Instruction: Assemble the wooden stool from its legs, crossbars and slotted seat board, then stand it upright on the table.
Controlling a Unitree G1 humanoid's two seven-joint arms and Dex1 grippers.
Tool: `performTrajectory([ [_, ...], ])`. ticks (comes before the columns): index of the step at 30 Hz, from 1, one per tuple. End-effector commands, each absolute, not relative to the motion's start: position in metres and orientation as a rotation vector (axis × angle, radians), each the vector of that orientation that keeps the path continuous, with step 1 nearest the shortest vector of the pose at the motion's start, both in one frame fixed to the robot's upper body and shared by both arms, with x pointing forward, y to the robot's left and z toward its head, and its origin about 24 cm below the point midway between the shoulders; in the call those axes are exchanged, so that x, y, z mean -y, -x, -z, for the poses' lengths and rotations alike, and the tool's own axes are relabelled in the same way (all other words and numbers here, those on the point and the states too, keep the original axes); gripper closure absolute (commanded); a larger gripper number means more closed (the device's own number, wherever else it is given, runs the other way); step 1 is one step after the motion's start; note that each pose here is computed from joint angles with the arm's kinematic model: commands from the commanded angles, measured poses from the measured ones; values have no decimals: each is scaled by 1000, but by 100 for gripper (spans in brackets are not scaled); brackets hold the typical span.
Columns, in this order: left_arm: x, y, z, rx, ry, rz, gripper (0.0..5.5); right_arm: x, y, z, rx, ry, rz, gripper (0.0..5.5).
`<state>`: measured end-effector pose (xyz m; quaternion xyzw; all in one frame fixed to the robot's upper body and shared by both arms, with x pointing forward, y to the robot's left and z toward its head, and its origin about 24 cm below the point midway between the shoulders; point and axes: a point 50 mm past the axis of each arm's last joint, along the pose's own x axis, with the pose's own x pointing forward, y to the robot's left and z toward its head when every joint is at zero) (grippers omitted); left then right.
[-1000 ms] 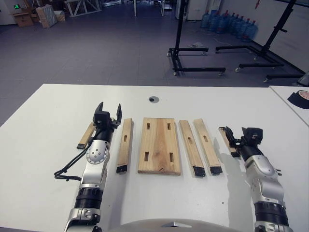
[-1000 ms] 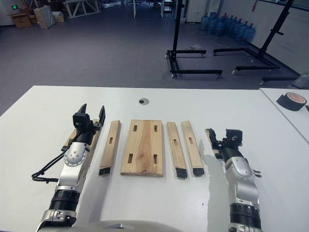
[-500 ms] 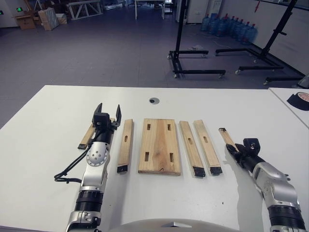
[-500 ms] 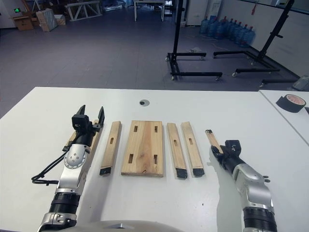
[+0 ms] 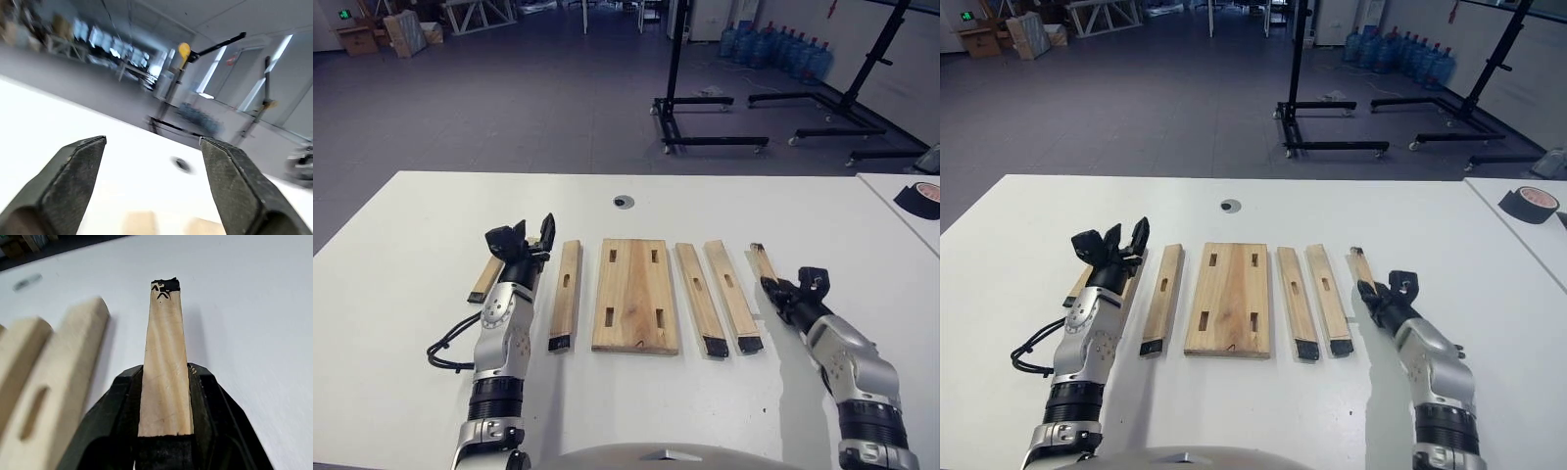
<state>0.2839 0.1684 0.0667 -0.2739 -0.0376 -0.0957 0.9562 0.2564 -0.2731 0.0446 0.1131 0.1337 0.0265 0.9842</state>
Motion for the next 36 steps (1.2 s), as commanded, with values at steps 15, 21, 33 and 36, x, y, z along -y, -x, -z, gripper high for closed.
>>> performTrajectory([
  [15,-125,-268,-104,-124,1006,781,198,96,-258,-126,284,293,-888,424],
  [21,-120,-270,-121,-87,1057,810,198,89,-256,-108,235,506,-975,424],
  [33,-114,-265,-123,-87,1043,855,218,103,-266,-130,281,278,-853,424],
  [36,-113,-266,-120,-95,1032,840,218,99,-260,-124,257,296,-904,424],
])
